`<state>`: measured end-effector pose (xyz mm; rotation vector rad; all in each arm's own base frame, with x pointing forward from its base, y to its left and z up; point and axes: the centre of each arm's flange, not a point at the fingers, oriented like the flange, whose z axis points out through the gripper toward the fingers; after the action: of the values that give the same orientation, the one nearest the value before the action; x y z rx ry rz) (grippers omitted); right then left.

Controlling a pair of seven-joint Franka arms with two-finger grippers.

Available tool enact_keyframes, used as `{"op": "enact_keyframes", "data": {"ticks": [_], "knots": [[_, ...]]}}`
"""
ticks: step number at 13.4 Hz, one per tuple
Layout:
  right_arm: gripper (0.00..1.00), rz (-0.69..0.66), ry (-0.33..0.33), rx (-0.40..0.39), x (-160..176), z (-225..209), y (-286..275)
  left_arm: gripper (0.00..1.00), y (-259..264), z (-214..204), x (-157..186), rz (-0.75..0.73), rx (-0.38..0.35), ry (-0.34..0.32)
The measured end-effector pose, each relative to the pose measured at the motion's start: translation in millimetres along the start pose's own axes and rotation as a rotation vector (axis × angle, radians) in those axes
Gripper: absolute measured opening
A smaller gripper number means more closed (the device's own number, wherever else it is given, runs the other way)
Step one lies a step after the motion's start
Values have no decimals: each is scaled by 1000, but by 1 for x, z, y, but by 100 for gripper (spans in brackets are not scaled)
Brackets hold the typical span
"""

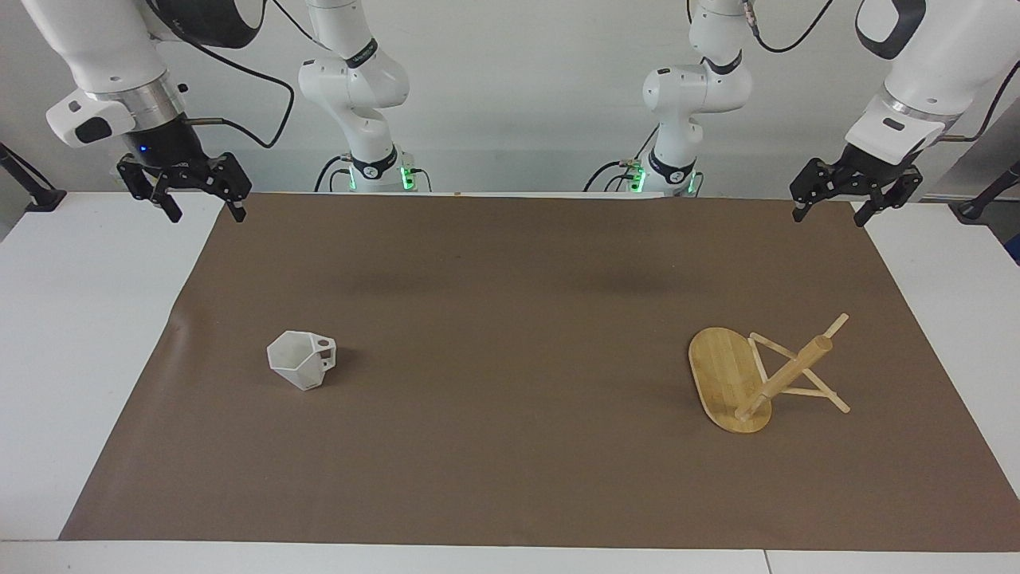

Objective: Hang cup on rack

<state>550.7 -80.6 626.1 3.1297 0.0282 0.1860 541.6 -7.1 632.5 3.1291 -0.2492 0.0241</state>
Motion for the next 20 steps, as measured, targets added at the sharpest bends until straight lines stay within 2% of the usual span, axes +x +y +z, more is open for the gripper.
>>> {"op": "enact_keyframes", "data": {"ticks": [7,17,20], "knots": [[100,-2,63,-12,11,44,2,100,0,0,0,0,0,0],[100,-3,38,-27,29,201,4,100,-3,0,0,-5,0,0],[100,-4,35,-32,33,233,5,100,-3,0,0,-5,0,0]]}}
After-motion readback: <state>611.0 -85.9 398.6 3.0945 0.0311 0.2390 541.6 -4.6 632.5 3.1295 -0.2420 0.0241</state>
